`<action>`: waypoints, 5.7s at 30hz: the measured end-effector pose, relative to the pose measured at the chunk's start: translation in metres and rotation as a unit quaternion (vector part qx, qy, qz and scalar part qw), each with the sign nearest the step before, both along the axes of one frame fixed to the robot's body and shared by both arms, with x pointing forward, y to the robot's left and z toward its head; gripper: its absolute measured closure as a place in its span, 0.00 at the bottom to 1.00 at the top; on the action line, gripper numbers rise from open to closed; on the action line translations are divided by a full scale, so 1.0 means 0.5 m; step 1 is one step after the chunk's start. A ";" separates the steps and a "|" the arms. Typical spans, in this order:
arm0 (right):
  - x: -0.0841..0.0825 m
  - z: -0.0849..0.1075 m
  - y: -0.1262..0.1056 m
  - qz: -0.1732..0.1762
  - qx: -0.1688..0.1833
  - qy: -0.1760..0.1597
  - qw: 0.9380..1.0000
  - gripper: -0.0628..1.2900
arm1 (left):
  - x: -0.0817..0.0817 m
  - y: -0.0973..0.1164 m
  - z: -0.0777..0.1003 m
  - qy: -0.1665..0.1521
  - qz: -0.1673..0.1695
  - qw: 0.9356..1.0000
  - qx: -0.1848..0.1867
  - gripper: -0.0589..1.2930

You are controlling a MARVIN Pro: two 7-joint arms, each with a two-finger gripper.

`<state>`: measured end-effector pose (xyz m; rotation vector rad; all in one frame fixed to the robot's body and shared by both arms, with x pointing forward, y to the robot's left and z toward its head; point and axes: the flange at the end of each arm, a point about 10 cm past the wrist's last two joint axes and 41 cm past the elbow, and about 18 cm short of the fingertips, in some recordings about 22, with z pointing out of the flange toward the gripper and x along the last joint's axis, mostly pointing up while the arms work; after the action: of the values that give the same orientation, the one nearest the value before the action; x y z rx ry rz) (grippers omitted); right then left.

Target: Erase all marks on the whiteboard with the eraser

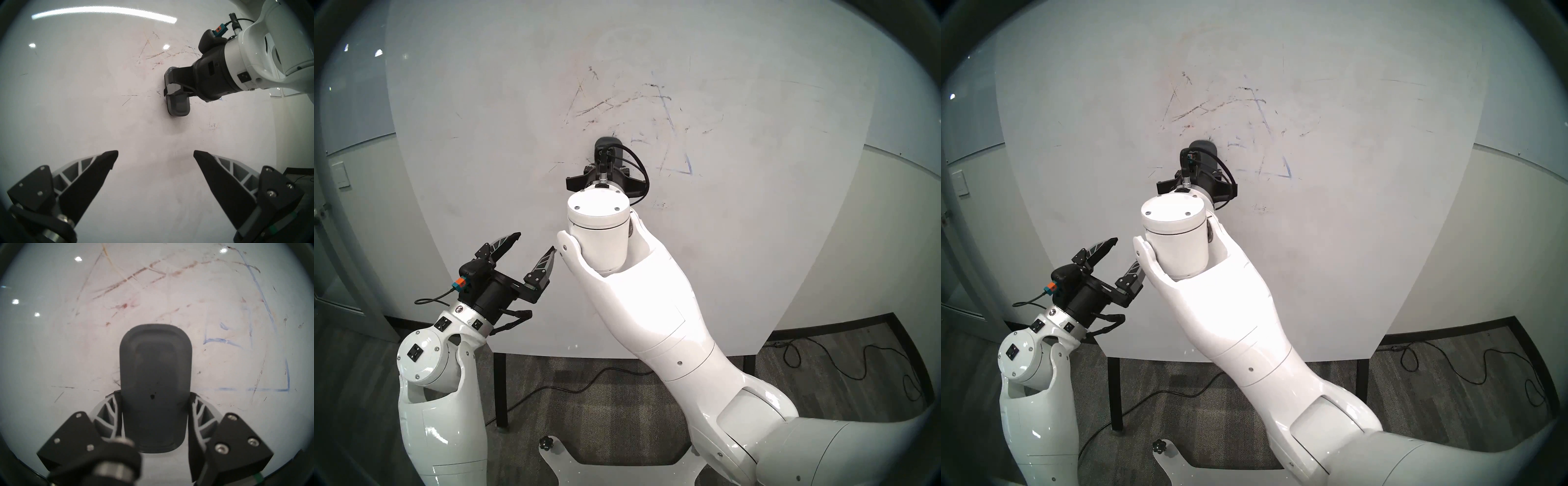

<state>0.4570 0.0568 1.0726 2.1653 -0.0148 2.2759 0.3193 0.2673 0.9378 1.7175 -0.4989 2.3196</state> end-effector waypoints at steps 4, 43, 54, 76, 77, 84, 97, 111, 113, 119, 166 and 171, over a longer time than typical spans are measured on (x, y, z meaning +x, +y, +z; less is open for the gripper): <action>0.004 0.000 0.000 -0.002 0.000 -0.001 1.000 0.55 | 0.000 0.000 0.000 0.000 0.000 1.000 0.000 0.06; 0.025 0.024 -0.111 -0.024 0.034 -0.018 0.999 0.56 | 0.001 0.000 -0.003 0.001 0.000 1.000 0.000 0.06; 0.030 0.021 -0.135 -0.033 0.029 -0.026 0.999 0.61 | 0.003 0.001 -0.005 0.003 0.000 1.000 -0.001 0.06; 0.037 0.015 -0.190 -0.074 0.016 -0.045 0.996 0.73 | 0.006 0.002 -0.008 0.004 -0.001 1.000 -0.003 0.06; 0.037 0.014 -0.193 -0.077 0.016 -0.046 0.996 0.73 | 0.006 0.002 -0.008 0.004 -0.001 1.000 -0.003 0.06; 0.040 0.013 -0.217 -0.096 0.011 -0.054 0.994 0.73 | 0.007 0.002 -0.009 0.005 -0.001 1.000 -0.003 0.06; 0.047 0.011 -0.274 -0.141 0.005 -0.071 0.987 0.80 | 0.008 0.002 -0.009 0.004 -0.001 1.000 -0.003 0.06; 0.064 0.018 -0.407 -0.243 0.003 -0.093 0.966 0.88 | 0.009 0.002 -0.009 0.004 -0.001 1.000 -0.003 0.06; 0.068 0.020 -0.439 -0.263 0.004 -0.095 0.960 0.90 | 0.009 0.002 -0.009 0.004 -0.001 1.000 -0.003 0.06; 0.078 0.027 -0.508 -0.287 0.019 -0.092 0.953 0.92 | 0.008 0.002 -0.007 0.003 -0.001 1.000 -0.002 0.06; 0.024 0.015 -0.385 -0.101 -0.019 -0.064 0.993 0.83 | 0.002 0.001 -0.004 0.002 -0.001 1.000 0.000 0.06; 0.008 -0.003 -0.336 -0.046 -0.020 -0.043 0.998 0.80 | 0.002 0.001 -0.004 0.002 -0.001 1.000 0.000 0.06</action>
<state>0.4611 -0.1110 1.0709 2.0032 -0.0670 2.2956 0.3201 0.2677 0.9357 1.7204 -0.4989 2.3147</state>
